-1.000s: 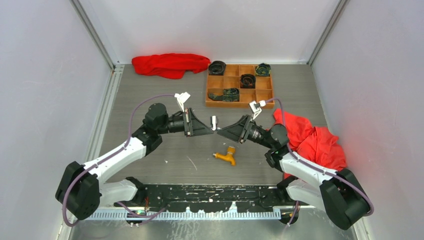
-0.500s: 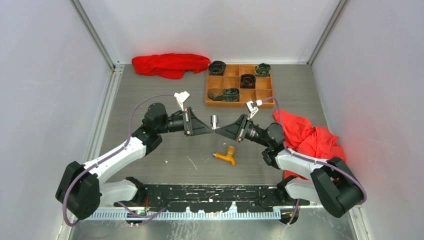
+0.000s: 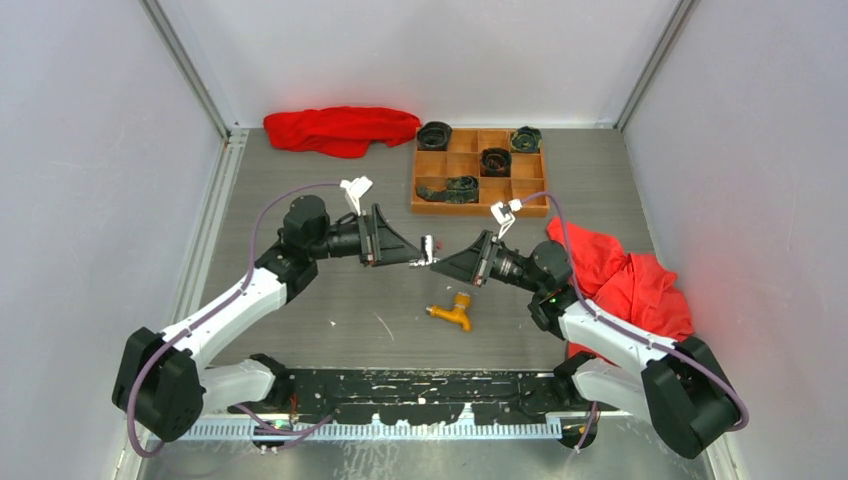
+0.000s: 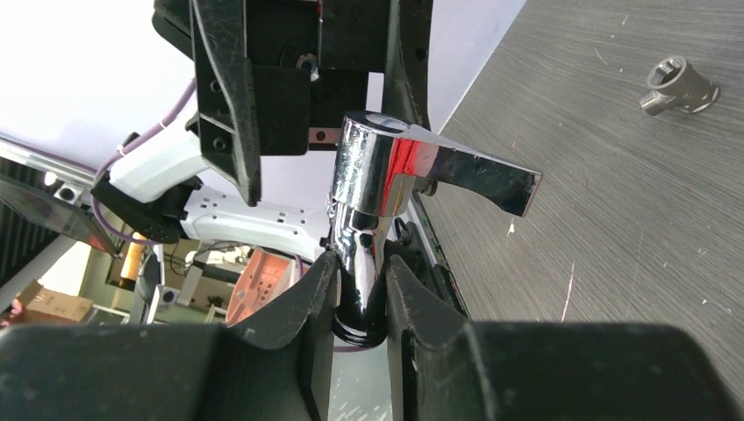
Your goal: Install the water faucets
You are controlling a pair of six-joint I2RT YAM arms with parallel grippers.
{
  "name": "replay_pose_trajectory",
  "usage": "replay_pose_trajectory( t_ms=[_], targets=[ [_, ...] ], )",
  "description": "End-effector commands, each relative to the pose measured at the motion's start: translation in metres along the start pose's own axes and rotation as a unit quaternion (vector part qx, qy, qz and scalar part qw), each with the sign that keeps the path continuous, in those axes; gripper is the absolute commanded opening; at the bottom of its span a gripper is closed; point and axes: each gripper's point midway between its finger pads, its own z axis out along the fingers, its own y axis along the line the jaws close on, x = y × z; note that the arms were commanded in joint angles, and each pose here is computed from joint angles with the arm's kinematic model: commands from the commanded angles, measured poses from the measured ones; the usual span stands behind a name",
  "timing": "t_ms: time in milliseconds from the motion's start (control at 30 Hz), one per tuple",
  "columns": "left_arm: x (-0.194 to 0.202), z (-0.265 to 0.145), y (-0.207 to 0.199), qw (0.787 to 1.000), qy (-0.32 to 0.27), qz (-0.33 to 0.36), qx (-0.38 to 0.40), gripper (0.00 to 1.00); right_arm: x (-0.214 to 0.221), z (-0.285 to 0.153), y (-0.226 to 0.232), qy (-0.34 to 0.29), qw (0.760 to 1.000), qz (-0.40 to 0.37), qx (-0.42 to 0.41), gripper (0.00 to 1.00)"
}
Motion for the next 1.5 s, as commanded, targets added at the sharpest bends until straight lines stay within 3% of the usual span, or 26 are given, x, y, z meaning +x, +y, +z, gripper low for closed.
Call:
replay_pose_trajectory(
  t_ms=[0, 200, 367, 600, 667, 767, 833, 900, 933, 1000, 1033, 1100, 1233, 1467],
  targets=[
    [-0.006, -0.001, -0.021, 0.999, 0.004, 0.023, 0.033, 0.77, -0.005, 0.003, 0.029, 0.013, 0.998, -0.047, -0.047, 0.01],
    [-0.012, 0.009, -0.027, 0.998, 0.013, 0.015, 0.052, 0.73, 0.001, 0.005, 0.032, 0.037, 0.996, -0.061, -0.057, 0.01],
    [-0.01, 0.016, -0.029, 0.998, 0.024, 0.017, 0.055, 0.56, 0.005, 0.008, 0.029, 0.049, 0.996, -0.066, -0.045, 0.01],
    [-0.01, 0.019, -0.026, 0.998, 0.021, 0.014, 0.05, 0.5, 0.009, 0.011, 0.024, 0.059, 0.996, -0.064, -0.038, 0.01],
    [-0.011, 0.02, -0.023, 0.999, 0.018, 0.011, 0.046, 0.37, 0.01, 0.013, 0.023, 0.061, 0.995, -0.063, -0.037, 0.01],
    [-0.012, 0.02, -0.024, 0.999, 0.016, 0.011, 0.045, 0.09, 0.01, 0.013, 0.021, 0.062, 0.996, -0.061, -0.035, 0.01],
    [-0.013, 0.02, -0.025, 0.999, 0.017, 0.011, 0.047, 0.0, 0.011, 0.014, 0.021, 0.065, 0.996, -0.06, -0.033, 0.01],
    [-0.014, 0.02, -0.029, 0.998, 0.015, 0.015, 0.051, 0.0, 0.012, 0.014, 0.019, 0.071, 0.995, -0.056, -0.032, 0.03],
    [-0.015, 0.019, -0.03, 0.998, 0.014, 0.017, 0.051, 0.0, 0.013, 0.014, 0.019, 0.073, 0.995, -0.053, -0.033, 0.11],
    [-0.015, 0.019, -0.03, 0.998, 0.014, 0.017, 0.051, 0.0, 0.012, 0.014, 0.021, 0.07, 0.996, -0.048, -0.037, 0.41],
    [-0.015, 0.02, -0.03, 0.998, 0.013, 0.016, 0.051, 0.0, 0.01, 0.015, 0.023, 0.067, 0.996, -0.047, -0.039, 0.5],
    [-0.015, 0.02, -0.028, 0.999, 0.013, 0.013, 0.05, 0.0, 0.006, 0.016, 0.026, 0.057, 0.996, -0.05, -0.04, 0.6],
    [-0.016, 0.021, -0.028, 0.998, 0.008, 0.011, 0.055, 0.0, 0.002, 0.022, 0.027, 0.049, 0.997, -0.052, -0.042, 0.62],
    [-0.013, 0.028, -0.022, 0.998, 0.023, 0.001, 0.056, 0.0, -0.001, 0.028, 0.026, 0.045, 0.997, -0.046, -0.048, 0.55]
  ],
)
